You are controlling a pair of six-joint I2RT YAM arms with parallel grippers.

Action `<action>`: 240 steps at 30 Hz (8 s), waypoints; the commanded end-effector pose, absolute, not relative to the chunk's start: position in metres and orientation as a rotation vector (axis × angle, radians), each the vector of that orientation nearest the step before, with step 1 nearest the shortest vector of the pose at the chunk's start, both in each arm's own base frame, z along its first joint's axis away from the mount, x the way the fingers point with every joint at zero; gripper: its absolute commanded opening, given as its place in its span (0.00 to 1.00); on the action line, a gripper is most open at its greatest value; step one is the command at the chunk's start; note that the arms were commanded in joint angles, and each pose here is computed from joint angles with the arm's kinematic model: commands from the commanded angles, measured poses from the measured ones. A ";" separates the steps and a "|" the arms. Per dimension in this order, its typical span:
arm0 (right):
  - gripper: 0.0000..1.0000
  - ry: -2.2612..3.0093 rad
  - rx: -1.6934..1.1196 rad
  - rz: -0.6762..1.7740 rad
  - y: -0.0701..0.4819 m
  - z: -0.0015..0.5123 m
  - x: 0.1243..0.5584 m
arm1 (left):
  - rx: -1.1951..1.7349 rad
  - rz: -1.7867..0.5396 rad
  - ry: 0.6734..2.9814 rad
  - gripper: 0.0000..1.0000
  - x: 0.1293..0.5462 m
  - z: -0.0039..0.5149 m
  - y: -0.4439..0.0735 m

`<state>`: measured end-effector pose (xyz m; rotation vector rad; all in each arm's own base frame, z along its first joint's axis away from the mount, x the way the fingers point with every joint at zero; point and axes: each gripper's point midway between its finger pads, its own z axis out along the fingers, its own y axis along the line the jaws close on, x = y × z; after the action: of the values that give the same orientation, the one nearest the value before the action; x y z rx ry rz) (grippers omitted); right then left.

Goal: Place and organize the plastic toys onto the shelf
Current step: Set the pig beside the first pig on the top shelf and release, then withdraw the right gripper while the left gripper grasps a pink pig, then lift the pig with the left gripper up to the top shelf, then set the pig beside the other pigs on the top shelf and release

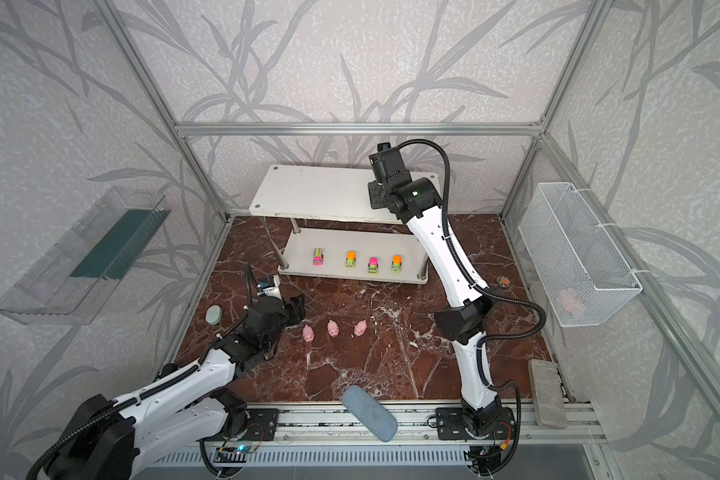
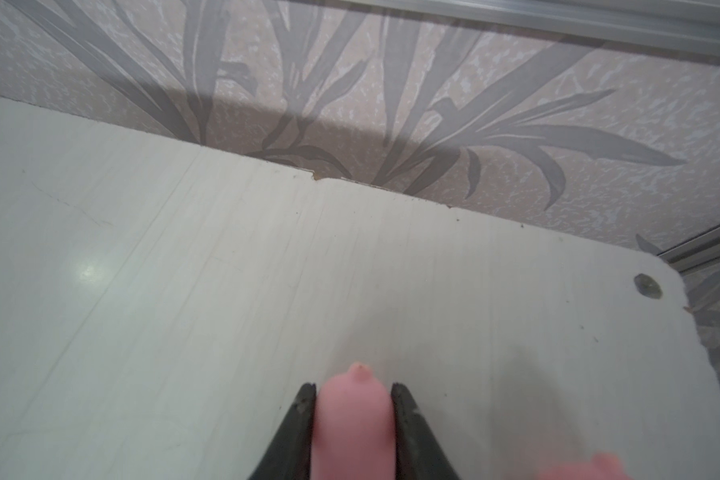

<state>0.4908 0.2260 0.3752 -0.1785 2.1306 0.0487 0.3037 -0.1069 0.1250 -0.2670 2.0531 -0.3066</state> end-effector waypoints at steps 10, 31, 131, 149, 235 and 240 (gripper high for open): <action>0.45 2.119 -0.180 0.074 0.224 0.386 0.485 | -0.295 -0.302 2.040 0.64 0.305 0.125 -0.102; 0.61 1.725 -0.213 0.319 0.207 0.527 0.399 | -0.297 -0.300 2.041 0.64 0.304 0.129 -0.100; 0.57 2.314 0.016 0.509 0.146 0.088 0.256 | 0.203 -0.297 2.120 0.28 0.295 0.392 -0.205; 0.57 2.324 0.044 0.493 0.136 0.082 0.256 | 0.259 -0.300 2.035 0.29 0.413 0.429 -0.283; 0.55 2.388 0.076 0.477 0.127 0.069 0.262 | 0.002 -0.459 2.053 0.51 0.248 0.317 -0.181; 0.56 2.385 0.072 0.475 0.128 0.070 0.265 | -0.067 -0.385 2.210 0.54 0.238 0.223 -0.178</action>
<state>0.2566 0.1278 0.0569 0.0809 2.4184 0.4833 0.2362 -0.1837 0.2562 0.0764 2.1569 -0.4134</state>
